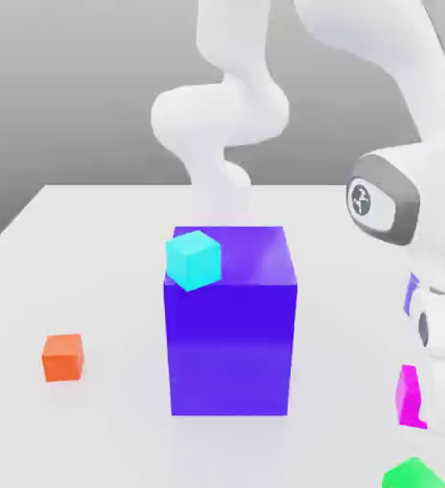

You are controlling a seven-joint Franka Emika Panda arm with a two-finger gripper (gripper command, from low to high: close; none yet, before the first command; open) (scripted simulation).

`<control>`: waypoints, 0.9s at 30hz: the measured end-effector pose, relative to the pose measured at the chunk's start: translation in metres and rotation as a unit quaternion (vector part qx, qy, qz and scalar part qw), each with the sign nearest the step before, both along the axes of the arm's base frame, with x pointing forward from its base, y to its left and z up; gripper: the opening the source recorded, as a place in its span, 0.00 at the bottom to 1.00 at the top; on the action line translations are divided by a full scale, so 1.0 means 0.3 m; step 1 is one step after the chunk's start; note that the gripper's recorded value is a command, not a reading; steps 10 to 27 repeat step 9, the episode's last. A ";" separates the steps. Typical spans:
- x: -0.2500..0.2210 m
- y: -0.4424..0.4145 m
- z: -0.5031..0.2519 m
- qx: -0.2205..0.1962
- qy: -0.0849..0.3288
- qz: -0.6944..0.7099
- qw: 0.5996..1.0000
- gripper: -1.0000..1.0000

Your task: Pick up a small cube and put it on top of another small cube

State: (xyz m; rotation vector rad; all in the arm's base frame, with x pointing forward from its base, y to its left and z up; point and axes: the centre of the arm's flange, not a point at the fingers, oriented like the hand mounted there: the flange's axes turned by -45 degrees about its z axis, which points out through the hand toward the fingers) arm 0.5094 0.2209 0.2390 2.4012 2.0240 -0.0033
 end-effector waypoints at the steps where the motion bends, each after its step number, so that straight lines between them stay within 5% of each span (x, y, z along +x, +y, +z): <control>1: 0.018 -0.003 -0.029 0.001 0.000 0.004 1.000 0.00; 3: 0.032 -0.006 -0.120 0.001 0.001 0.006 1.000 0.00; 4: 0.032 -0.007 -0.168 0.001 0.001 0.007 1.000 1.00; 27: 0.032 -0.007 -0.168 0.001 0.001 0.007 1.000 1.00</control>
